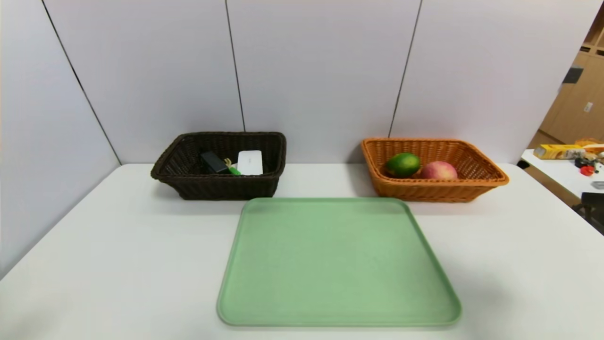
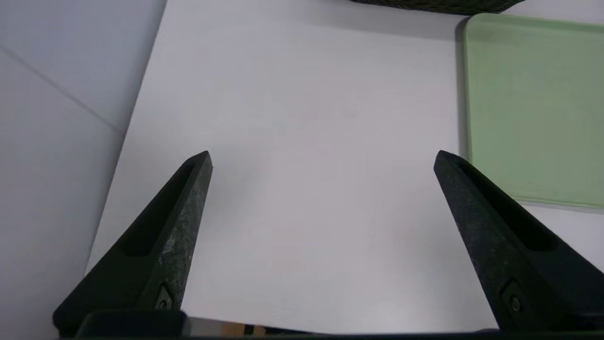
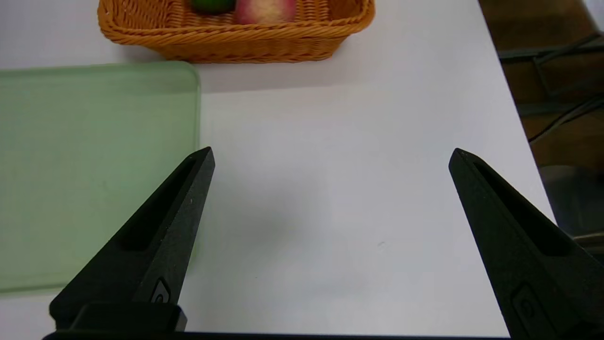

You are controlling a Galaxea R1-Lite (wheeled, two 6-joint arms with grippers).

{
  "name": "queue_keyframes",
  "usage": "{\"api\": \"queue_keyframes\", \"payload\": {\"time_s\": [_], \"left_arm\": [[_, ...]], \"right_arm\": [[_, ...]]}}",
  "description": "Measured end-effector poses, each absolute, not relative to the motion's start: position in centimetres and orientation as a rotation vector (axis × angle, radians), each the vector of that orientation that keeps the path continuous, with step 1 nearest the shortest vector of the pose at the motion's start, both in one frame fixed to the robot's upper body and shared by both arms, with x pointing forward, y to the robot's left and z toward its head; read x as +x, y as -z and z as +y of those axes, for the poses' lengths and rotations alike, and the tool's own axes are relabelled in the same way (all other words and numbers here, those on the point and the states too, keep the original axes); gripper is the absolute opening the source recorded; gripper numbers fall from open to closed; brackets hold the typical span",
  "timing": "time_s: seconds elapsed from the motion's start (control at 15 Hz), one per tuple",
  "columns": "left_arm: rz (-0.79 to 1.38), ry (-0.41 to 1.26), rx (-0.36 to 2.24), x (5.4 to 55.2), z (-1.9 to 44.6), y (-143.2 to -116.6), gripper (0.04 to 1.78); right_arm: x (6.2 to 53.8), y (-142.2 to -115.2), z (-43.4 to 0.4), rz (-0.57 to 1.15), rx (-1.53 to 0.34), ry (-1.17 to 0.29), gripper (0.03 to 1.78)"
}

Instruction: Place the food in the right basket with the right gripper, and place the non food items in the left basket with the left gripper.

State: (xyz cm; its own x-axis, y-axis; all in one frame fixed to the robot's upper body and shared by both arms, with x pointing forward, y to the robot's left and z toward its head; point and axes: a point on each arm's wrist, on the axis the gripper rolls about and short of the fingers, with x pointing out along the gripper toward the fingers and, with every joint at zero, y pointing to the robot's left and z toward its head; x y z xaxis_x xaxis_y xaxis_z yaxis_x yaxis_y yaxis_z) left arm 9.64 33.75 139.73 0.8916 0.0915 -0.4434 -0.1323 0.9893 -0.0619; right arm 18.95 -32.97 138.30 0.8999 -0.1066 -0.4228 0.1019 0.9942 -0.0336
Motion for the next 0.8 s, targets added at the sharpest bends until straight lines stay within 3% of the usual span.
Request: {"api": "queue_keyframes", "payload": {"time_s": [0.33, 0.8], "left_arm": [[0.284, -0.228, -0.155, 3.7, 34.5, -132.4, 1.67], [0.189, -0.239, -0.139, 4.0, 34.5, -130.1, 1.69]], "right_arm": [[10.8, -134.0, -34.0, 0.169, 0.009, 0.142, 1.71], [5.2, -126.5, -34.1, -0.061, -0.118, 0.192, 1.71]]}}
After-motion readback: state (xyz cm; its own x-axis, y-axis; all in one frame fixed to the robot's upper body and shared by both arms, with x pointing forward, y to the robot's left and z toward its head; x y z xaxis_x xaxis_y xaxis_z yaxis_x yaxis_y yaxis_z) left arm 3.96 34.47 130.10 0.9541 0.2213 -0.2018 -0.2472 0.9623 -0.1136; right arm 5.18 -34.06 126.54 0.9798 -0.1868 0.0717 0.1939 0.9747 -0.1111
